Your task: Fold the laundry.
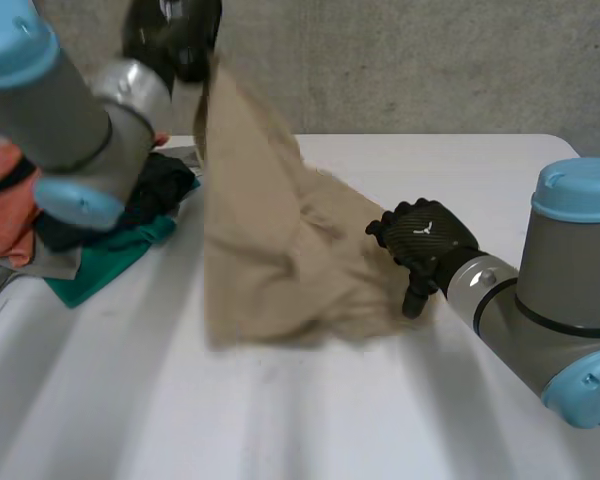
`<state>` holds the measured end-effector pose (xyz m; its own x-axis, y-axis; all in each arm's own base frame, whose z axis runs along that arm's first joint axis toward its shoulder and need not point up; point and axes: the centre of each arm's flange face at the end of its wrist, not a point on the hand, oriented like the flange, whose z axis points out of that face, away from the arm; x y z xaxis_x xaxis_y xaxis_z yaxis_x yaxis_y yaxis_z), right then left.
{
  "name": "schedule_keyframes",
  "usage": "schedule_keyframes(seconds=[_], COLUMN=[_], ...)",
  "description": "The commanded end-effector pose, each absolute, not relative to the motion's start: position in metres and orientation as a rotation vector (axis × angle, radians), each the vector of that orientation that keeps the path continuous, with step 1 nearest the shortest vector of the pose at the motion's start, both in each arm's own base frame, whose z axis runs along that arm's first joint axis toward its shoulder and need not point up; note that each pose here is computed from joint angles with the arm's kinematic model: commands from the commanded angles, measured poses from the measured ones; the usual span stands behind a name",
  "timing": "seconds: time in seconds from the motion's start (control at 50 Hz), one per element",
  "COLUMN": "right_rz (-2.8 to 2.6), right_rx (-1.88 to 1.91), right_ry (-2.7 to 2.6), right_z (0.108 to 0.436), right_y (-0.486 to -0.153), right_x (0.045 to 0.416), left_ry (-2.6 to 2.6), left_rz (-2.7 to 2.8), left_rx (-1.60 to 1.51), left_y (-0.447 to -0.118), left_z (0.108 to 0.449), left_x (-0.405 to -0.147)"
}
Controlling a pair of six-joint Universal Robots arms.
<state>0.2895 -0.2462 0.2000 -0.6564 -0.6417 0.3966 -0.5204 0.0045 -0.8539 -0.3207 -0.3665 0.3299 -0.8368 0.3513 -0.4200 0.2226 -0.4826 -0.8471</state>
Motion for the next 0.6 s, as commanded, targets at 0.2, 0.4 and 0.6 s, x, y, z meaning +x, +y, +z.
schedule_keyframes(seconds=[0.2, 0.4, 0.6], right_rz=[-1.927, -1.881, -1.661], right_rx=[-1.05, -1.088, -1.364], right_ry=[2.247, 2.231, 2.12], right_z=[0.224, 0.22, 0.192], right_y=[-0.305, -0.297, -0.243], right_x=[0.251, 0.255, 0.281], left_ry=[-1.569, -1.742, -2.242], left_rz=[1.389, 1.755, 1.776], left_rx=[-0.987, -1.103, -0.965], left_y=[-0.238, -0.256, -0.261], left_z=[0.222, 0.257, 0.231], left_x=[-0.408, -0.352, -0.277])
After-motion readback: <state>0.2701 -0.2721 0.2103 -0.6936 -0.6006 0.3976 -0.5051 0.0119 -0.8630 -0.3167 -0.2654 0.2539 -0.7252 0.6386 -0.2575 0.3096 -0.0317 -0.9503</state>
